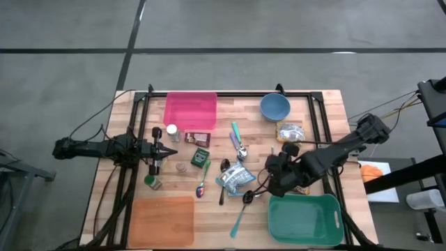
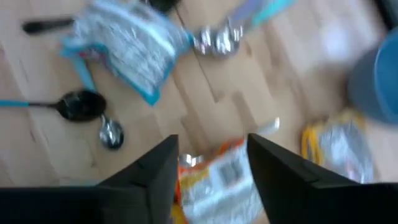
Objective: Pick & Place Food Item
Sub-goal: Put the orange noodle pack into the green bin
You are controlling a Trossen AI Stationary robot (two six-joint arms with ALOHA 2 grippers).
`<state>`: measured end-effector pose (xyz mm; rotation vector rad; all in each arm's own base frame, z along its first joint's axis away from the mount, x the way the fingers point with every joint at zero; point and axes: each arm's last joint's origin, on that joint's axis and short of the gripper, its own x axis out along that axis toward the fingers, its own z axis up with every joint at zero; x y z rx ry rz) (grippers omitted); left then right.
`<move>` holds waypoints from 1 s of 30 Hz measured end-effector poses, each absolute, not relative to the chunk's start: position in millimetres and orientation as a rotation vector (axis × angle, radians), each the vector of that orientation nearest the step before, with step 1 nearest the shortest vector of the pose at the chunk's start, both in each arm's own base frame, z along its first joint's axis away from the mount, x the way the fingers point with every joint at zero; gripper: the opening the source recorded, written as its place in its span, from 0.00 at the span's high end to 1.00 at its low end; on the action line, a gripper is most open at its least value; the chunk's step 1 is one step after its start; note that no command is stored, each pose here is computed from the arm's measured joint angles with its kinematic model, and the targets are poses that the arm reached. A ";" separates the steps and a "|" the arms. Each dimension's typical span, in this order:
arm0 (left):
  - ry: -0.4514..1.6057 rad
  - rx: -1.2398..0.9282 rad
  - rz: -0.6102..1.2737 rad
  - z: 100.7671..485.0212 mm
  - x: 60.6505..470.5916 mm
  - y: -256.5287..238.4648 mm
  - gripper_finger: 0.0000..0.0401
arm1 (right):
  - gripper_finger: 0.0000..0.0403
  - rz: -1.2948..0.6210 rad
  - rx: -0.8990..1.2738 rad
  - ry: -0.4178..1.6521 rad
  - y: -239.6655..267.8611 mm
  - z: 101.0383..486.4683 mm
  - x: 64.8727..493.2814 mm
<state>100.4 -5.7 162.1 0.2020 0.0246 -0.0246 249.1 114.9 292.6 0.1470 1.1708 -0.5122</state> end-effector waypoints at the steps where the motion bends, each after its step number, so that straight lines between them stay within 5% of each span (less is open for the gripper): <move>1: 0.024 0.202 -0.024 162.1 100.5 -5.6 1.00 | 0.47 -0.534 0.179 1.206 113.4 291.2 251.7; 12: 0.025 0.202 -0.024 162.1 100.5 -5.6 1.00 | 0.38 -0.543 0.268 1.507 111.1 259.8 270.7; 30: 0.025 0.202 -0.024 162.1 100.5 -5.7 1.00 | 0.38 -0.436 0.295 1.639 96.7 233.3 287.0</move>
